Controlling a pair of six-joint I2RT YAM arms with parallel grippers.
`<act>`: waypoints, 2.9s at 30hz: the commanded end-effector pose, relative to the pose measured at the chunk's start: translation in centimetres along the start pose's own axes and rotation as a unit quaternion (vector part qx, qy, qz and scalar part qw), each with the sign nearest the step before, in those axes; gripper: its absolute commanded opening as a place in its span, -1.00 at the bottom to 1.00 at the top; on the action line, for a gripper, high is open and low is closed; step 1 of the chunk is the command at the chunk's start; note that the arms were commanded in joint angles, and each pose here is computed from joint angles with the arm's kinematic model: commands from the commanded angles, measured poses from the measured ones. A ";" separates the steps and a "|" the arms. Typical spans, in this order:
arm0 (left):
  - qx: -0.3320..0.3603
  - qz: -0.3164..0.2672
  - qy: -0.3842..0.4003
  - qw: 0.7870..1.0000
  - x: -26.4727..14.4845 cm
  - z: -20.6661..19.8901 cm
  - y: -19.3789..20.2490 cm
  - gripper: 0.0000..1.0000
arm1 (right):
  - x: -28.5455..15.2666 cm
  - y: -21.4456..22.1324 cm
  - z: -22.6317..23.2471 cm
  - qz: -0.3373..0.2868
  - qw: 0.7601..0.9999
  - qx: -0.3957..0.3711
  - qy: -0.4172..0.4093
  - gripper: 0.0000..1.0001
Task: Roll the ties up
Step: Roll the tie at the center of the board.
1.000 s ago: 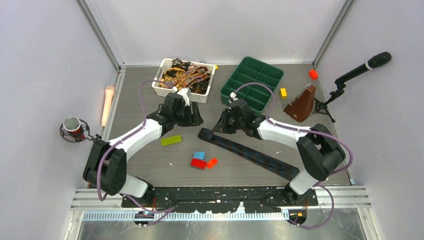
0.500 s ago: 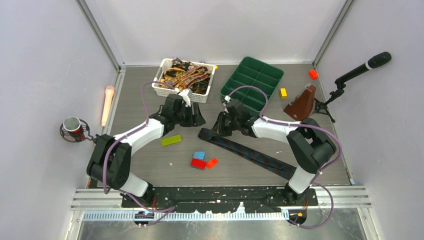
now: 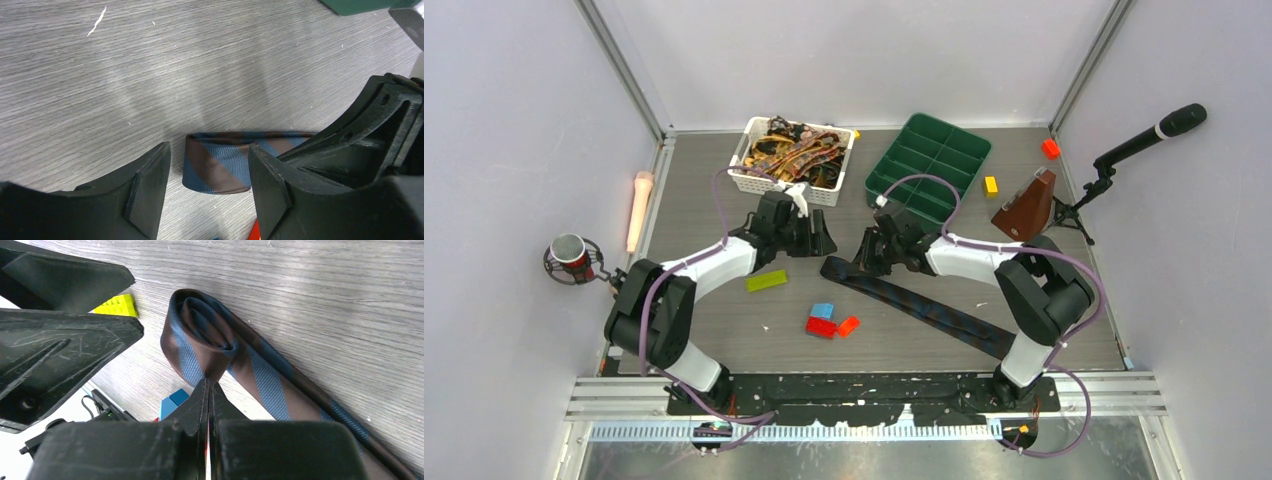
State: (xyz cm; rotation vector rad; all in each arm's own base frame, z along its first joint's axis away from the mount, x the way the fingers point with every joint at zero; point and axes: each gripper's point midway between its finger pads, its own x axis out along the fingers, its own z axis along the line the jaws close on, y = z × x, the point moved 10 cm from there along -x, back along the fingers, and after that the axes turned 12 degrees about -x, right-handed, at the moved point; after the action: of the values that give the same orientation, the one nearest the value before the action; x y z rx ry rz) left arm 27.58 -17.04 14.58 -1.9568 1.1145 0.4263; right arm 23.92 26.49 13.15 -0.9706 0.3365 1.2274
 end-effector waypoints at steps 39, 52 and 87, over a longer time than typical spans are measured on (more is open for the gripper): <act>-0.006 0.023 0.043 0.999 1.3 0.7 0.8 0.20 | 1.1 -0.4 -0.4 0.001 0.999 -0.002 0.039 -1.00; -0.014 0.063 0.063 0.996 1.7 0.9 1.8 0.24 | 0.7 -0.1 -0.7 0.000 0.999 -0.001 0.048 -1.00; -0.056 0.135 0.060 0.987 2.8 0.5 2.8 0.10 | 0.8 -0.3 -0.5 -0.001 0.999 -0.006 0.046 -1.00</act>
State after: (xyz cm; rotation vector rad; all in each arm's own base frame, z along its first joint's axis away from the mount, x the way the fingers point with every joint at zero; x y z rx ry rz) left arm 26.24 -18.15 10.68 -1.9352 1.4417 0.5752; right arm 24.69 26.58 11.48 -1.0216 0.4256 1.2020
